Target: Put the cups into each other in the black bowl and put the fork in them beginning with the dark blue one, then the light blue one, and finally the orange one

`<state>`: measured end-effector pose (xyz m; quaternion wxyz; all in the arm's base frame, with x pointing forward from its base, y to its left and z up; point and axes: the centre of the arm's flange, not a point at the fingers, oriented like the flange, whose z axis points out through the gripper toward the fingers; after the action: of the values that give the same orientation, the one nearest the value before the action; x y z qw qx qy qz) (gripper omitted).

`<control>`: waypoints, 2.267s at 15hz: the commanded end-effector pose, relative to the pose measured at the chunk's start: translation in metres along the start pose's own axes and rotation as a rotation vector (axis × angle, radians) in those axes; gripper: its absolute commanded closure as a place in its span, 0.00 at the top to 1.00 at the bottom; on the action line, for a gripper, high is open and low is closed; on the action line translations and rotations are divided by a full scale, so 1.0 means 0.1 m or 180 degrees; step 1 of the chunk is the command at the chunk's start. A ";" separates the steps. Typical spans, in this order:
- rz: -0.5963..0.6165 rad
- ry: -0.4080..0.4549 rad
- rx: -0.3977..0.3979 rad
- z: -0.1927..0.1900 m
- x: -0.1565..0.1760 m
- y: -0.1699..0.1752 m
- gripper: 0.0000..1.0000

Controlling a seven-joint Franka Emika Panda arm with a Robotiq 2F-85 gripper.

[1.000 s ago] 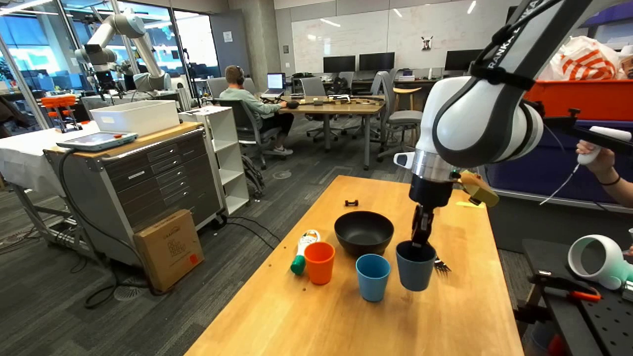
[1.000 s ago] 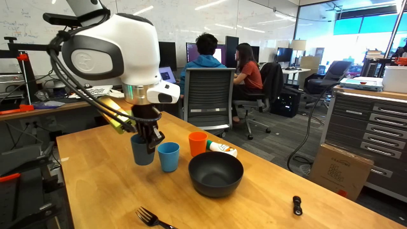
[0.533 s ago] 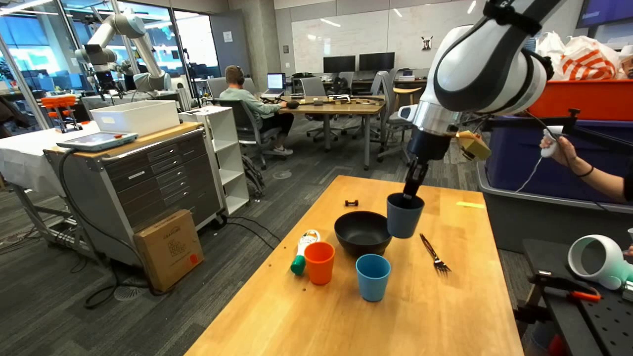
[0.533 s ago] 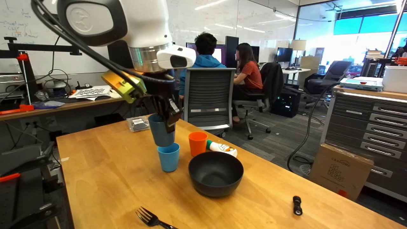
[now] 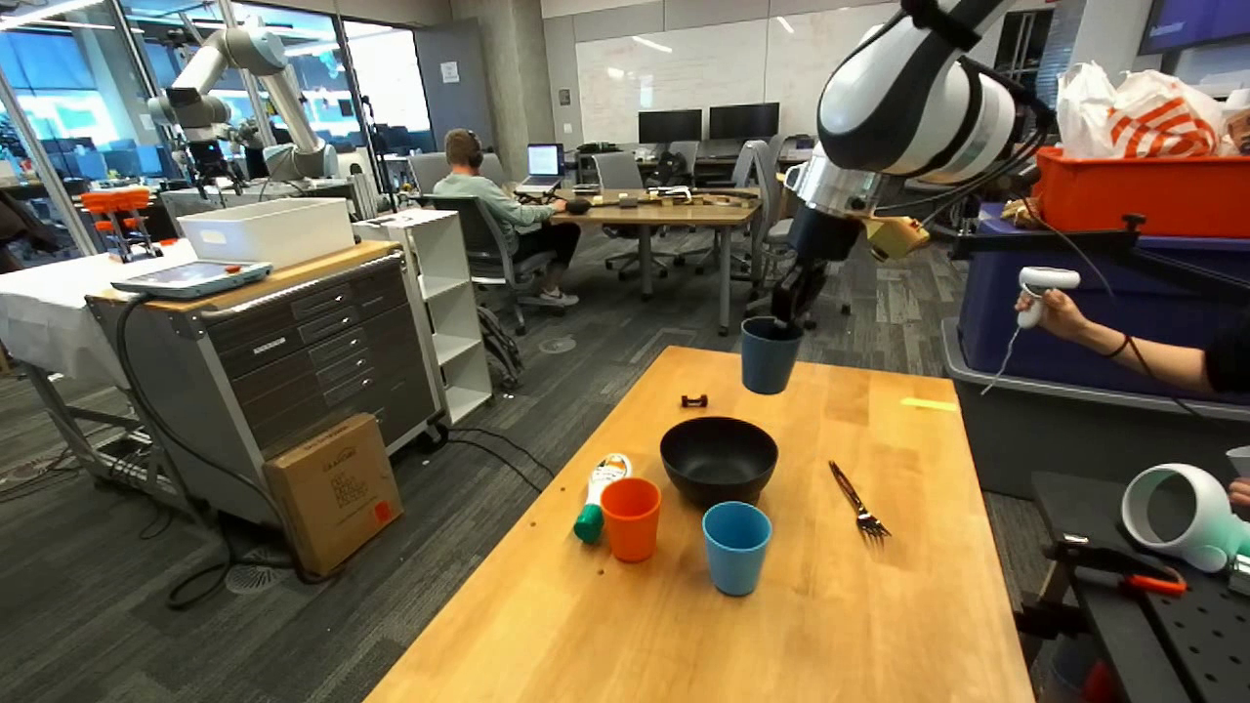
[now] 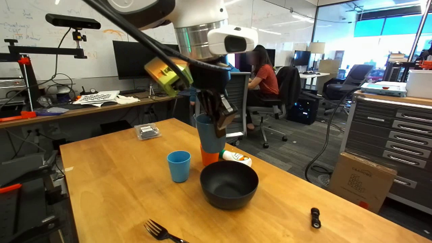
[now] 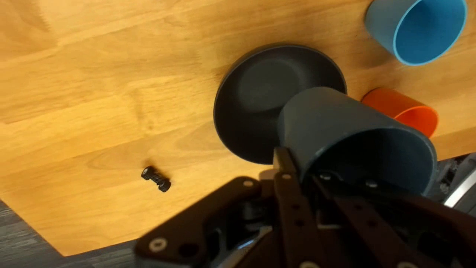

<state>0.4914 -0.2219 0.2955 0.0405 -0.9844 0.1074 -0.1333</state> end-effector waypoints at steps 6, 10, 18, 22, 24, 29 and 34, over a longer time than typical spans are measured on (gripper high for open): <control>0.0442 -0.0103 -0.0033 0.53 0.71 0.04 0.03; 0.0547 -0.0254 -0.0051 0.90 0.77 0.09 0.03; 0.0614 -0.0529 -0.0017 1.55 0.59 0.07 0.01; 0.0626 -0.0527 -0.0058 1.69 0.53 0.07 0.01; 0.0603 -0.0521 -0.0084 1.71 0.52 0.06 0.32; 0.0542 -0.0467 -0.0024 1.58 0.50 -0.02 0.70; 0.0178 -0.0385 0.0266 1.07 0.33 -0.44 1.00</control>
<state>0.5855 -0.2067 0.1632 0.0694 -0.9817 0.1677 -0.0578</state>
